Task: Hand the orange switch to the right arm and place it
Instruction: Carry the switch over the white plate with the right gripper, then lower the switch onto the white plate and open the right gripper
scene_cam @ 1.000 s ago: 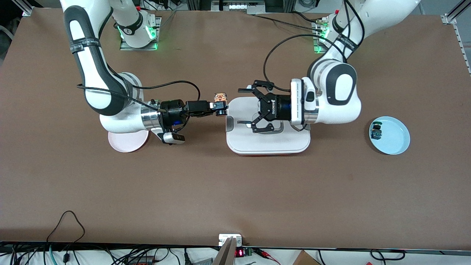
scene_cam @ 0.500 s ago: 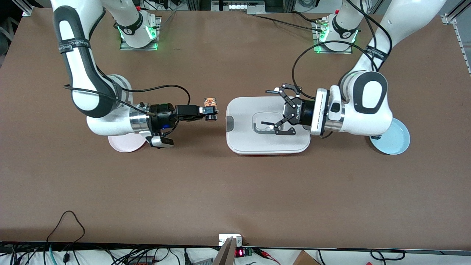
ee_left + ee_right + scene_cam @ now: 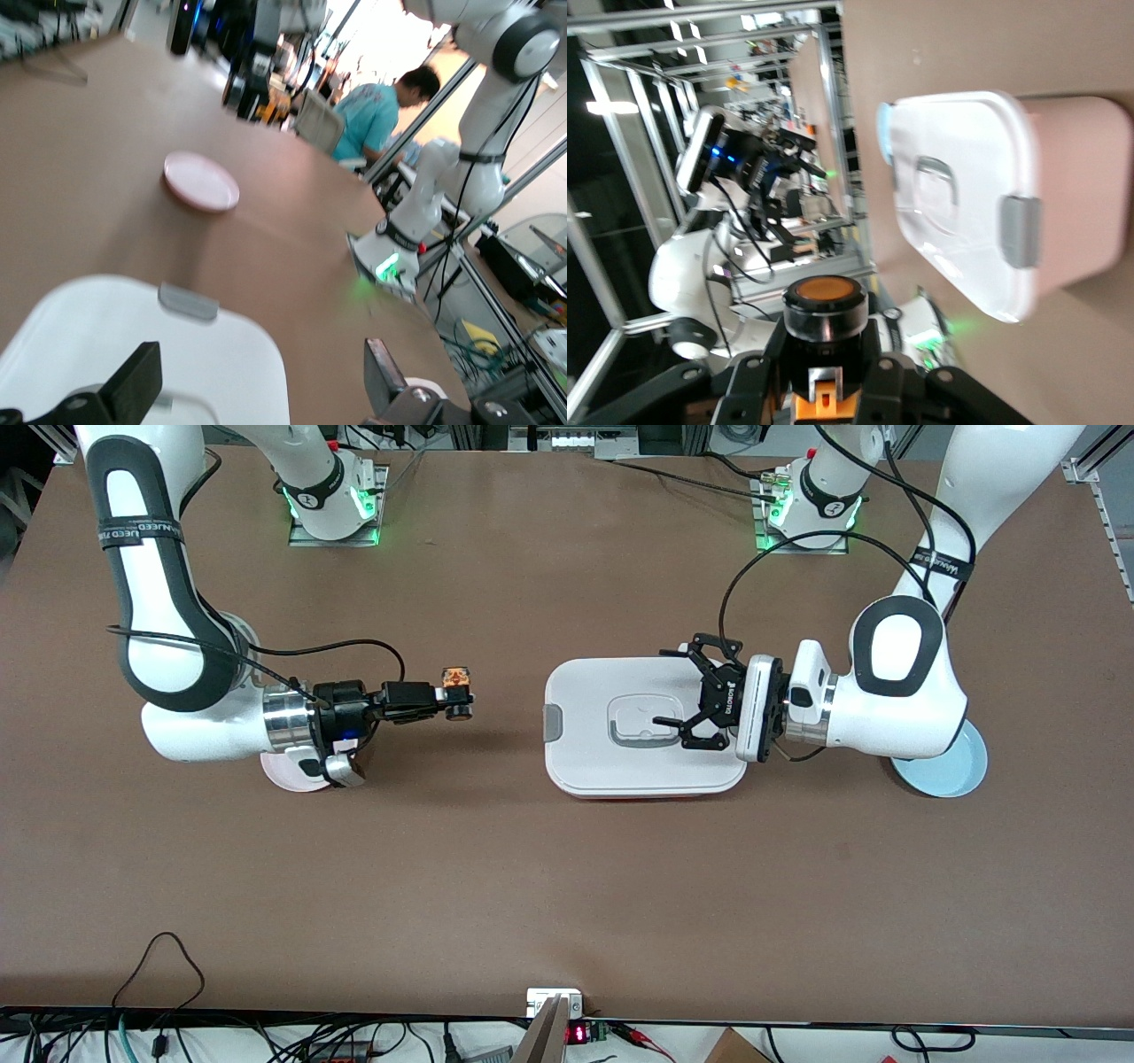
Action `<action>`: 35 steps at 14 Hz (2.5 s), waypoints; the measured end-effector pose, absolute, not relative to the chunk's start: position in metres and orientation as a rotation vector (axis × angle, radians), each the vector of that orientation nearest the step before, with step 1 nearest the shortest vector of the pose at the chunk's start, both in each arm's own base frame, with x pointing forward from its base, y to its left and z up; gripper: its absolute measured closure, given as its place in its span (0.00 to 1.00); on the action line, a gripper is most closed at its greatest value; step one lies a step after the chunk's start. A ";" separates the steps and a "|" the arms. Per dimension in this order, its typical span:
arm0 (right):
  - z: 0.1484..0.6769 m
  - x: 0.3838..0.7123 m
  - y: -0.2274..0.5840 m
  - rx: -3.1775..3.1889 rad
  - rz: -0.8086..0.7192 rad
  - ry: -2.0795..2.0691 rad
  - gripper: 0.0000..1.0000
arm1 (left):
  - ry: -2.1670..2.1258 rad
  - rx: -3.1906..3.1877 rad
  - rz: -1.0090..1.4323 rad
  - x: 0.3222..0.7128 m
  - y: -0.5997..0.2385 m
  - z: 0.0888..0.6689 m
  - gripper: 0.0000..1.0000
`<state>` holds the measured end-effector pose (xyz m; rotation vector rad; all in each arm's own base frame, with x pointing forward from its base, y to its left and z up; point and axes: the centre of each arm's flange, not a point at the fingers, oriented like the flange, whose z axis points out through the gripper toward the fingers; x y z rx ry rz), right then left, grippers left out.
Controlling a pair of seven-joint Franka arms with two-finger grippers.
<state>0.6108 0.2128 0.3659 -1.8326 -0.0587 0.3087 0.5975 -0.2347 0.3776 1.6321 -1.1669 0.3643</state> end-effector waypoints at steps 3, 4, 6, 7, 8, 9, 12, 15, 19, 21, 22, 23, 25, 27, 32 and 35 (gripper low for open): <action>0.361 0.606 0.185 -1.958 0.356 -0.132 0.66 | -1.173 1.752 0.172 0.592 -0.223 0.367 0.00; 0.358 0.604 0.175 -2.003 0.370 -0.172 0.66 | -1.170 1.793 0.104 0.589 -0.221 0.365 0.00; 0.355 0.600 0.152 -2.096 0.393 -0.263 0.66 | -1.163 1.869 -0.021 0.584 -0.216 0.365 0.00; 0.354 0.598 0.139 -2.142 0.402 -0.307 0.66 | -1.154 1.905 -0.091 0.583 -0.211 0.370 0.00; 0.353 0.596 0.126 -2.186 0.413 -0.352 0.66 | -1.140 1.951 -0.157 0.584 -0.204 0.377 0.00; 0.352 0.594 0.114 -2.231 0.426 -0.406 0.66 | -1.116 2.011 -0.229 0.586 -0.194 0.389 0.00; 0.348 0.588 0.087 -2.369 0.471 -0.657 0.66 | -1.020 2.224 -0.440 0.592 -0.166 0.427 0.00; 0.345 0.593 0.064 -2.495 0.471 -0.952 0.66 | -0.909 2.558 -0.590 0.599 -0.139 0.450 0.00; 0.345 0.608 0.048 -2.540 0.392 -1.328 0.66 | -0.632 2.876 -0.679 0.597 -0.127 0.489 0.00; 0.341 0.614 0.044 -2.534 0.350 -1.509 0.66 | -0.485 2.977 -0.600 0.596 -0.106 0.520 0.00; 0.336 0.615 0.043 -2.520 0.323 -1.593 0.66 | -0.410 3.037 -0.535 0.595 -0.089 0.535 0.00; 0.329 0.616 0.043 -2.498 0.292 -1.669 0.66 | -0.338 3.095 -0.445 0.594 -0.074 0.551 0.00; 0.311 0.612 0.042 -2.438 0.241 -1.797 0.66 | -0.244 3.159 -0.291 0.582 -0.053 0.576 0.00; 0.295 0.607 0.040 -2.382 0.203 -1.899 0.66 | -0.204 3.186 -0.147 0.560 -0.047 0.591 0.00; 0.268 0.596 0.037 -2.286 0.134 -2.073 0.66 | -0.104 3.195 -0.073 0.555 -0.056 0.588 0.00; 0.257 0.590 0.038 -2.270 0.132 -2.152 0.66 | -0.070 3.193 -0.093 0.559 -0.057 0.582 0.00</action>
